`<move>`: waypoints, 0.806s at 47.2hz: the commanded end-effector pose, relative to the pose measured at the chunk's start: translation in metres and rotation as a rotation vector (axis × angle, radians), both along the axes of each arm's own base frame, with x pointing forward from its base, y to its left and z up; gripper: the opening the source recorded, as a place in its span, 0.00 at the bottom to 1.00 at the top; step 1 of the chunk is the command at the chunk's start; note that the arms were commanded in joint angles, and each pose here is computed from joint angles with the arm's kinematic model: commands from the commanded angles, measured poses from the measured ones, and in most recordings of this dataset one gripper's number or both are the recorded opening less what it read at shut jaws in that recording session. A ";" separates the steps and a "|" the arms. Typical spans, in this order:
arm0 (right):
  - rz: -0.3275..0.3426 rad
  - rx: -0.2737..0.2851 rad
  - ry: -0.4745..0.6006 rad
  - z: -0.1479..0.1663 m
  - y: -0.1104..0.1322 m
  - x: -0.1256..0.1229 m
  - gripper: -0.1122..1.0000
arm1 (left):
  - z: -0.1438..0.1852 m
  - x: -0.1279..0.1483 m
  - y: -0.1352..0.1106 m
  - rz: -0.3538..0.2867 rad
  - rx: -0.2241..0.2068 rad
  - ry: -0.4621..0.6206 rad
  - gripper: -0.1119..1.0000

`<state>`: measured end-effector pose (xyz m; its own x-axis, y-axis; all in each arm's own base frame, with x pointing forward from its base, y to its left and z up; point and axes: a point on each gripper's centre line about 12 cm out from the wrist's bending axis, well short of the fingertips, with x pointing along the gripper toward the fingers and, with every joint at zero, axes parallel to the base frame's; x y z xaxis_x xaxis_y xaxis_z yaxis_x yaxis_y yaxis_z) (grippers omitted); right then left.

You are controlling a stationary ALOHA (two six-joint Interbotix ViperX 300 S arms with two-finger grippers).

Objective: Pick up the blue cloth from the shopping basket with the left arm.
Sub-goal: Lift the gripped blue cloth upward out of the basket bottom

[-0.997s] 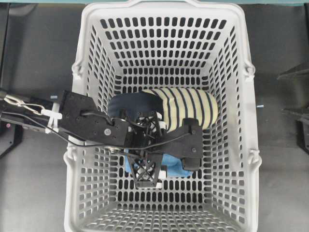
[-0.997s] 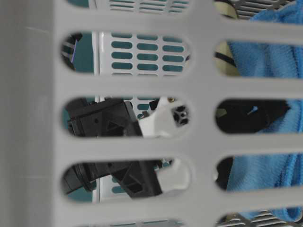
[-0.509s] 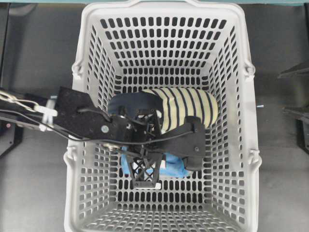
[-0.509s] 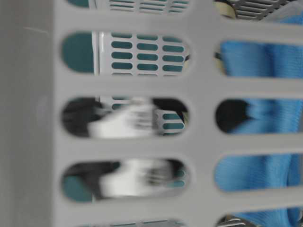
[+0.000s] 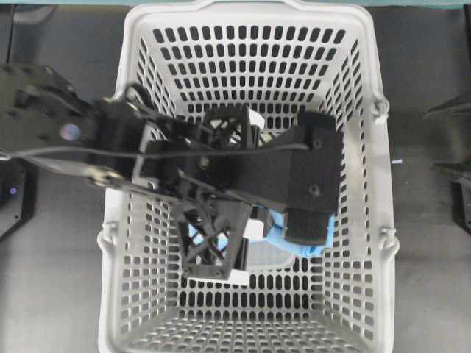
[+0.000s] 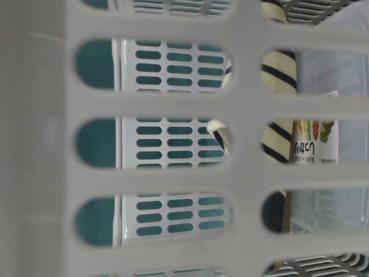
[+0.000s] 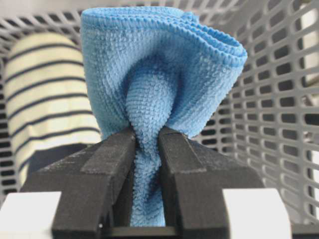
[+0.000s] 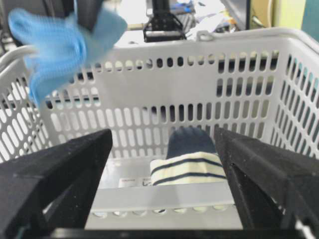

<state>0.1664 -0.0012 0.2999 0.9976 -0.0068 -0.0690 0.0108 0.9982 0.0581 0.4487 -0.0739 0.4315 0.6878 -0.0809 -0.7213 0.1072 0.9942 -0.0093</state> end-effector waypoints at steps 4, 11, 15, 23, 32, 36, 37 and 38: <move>-0.003 0.005 -0.011 0.003 -0.001 0.001 0.83 | 0.031 -0.011 0.001 0.002 -0.013 -0.068 0.21; -0.002 0.004 -0.012 0.004 0.000 0.001 0.83 | 0.032 -0.010 0.001 0.005 -0.017 -0.072 0.21; -0.005 0.003 -0.015 0.004 -0.001 0.001 0.83 | 0.032 -0.010 0.001 0.005 -0.017 -0.074 0.21; -0.009 0.004 -0.015 0.004 -0.002 0.001 0.83 | 0.029 -0.010 0.001 0.011 -0.020 -0.066 0.21; -0.009 0.004 -0.018 0.005 -0.002 0.000 0.83 | 0.027 -0.009 0.000 0.009 -0.021 -0.070 0.21; -0.009 0.004 -0.020 0.005 -0.002 0.000 0.83 | 0.026 -0.009 0.000 0.009 -0.022 -0.073 0.21; -0.009 0.004 -0.020 0.005 -0.002 0.000 0.83 | 0.025 -0.008 0.000 0.009 -0.022 -0.075 0.21; -0.009 0.004 -0.020 0.005 -0.002 0.000 0.83 | 0.023 -0.008 0.000 0.009 -0.022 -0.073 0.21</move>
